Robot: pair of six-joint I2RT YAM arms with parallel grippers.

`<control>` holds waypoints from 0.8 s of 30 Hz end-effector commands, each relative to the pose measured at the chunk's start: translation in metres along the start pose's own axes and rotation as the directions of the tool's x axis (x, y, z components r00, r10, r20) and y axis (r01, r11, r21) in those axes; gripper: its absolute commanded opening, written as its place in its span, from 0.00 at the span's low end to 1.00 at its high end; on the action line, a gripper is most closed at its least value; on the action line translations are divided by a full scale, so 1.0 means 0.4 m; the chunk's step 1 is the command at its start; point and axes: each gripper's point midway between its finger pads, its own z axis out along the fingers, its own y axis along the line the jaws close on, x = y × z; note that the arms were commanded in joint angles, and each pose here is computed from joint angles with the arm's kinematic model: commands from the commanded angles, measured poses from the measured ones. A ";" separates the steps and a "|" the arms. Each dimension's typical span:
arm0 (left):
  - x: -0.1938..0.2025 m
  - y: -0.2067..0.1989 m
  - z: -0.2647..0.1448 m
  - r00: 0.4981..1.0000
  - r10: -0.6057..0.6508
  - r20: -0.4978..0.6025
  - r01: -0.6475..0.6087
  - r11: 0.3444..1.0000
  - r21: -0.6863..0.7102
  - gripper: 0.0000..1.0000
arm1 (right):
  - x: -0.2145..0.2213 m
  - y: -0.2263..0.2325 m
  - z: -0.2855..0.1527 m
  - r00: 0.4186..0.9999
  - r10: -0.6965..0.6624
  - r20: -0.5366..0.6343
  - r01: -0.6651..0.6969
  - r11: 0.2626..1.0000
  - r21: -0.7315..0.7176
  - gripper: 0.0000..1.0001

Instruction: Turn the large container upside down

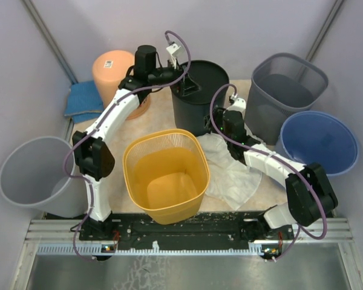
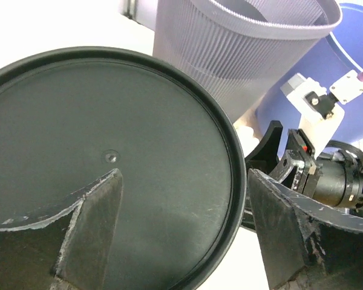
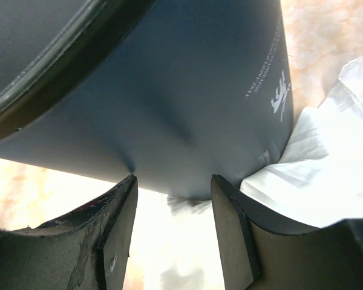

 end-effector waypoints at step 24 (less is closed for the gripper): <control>-0.051 -0.200 -0.500 0.980 -0.066 0.185 0.159 0.820 -0.550 1.00 | -0.124 0.214 0.335 0.986 -0.152 0.061 0.162 0.957 -0.241 0.61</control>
